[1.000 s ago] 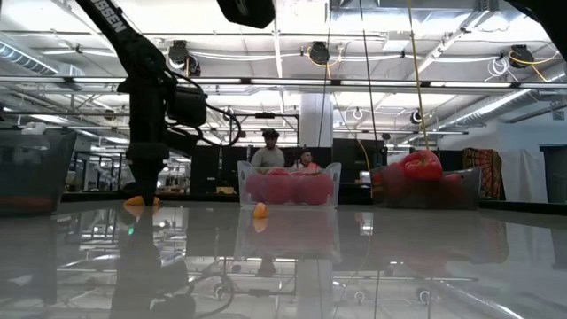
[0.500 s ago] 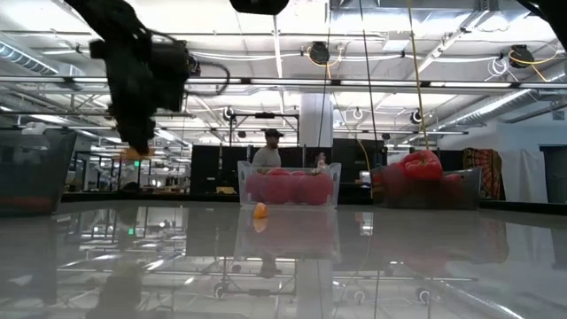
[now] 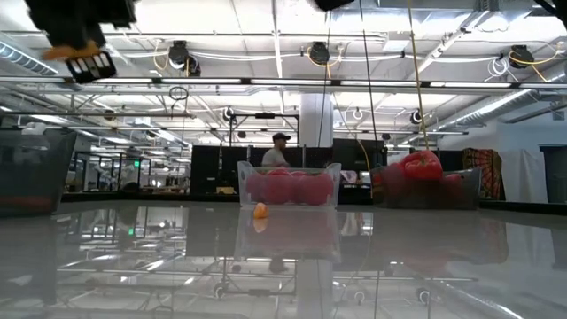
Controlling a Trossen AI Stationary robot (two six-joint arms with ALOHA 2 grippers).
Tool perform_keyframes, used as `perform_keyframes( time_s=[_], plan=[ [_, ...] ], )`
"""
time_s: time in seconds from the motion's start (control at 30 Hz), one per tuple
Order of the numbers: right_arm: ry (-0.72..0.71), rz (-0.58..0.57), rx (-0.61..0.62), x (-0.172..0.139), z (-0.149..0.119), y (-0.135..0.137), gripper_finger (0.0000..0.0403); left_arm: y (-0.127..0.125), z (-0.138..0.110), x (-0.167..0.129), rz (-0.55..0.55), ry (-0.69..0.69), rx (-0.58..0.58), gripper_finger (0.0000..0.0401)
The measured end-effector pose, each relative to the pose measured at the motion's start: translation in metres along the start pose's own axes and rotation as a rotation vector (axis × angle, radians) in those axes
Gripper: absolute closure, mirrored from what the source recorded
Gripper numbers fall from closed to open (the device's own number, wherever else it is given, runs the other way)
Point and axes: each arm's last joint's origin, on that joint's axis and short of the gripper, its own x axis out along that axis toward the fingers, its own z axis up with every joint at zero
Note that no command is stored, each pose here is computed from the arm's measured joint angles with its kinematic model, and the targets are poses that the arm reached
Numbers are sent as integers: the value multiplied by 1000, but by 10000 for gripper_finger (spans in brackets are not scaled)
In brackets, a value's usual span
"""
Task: Sort produce into baskets
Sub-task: Put the yellow chili into the bottom gray bin
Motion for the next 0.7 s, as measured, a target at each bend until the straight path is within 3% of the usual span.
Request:
perform_keyframes(
  time_s=[0.13, 0.27, 0.5, 0.7],
  plan=[
    [172, -71, 153, 1, -26, -2, 248, -14, -8, 0, -7, 5, 3, 372],
    [280, -168, 212, 0, -57, -3, 248, -26, -13, 7, 2, 30, 24, 372],
    [302, -442, 376, -8, -108, -13, 248, -48, -20, 28, 39, 70, 87, 373],
    [265, -517, 515, -6, -150, -11, 248, -63, -31, 57, 97, 201, 127, 373]
  ],
)
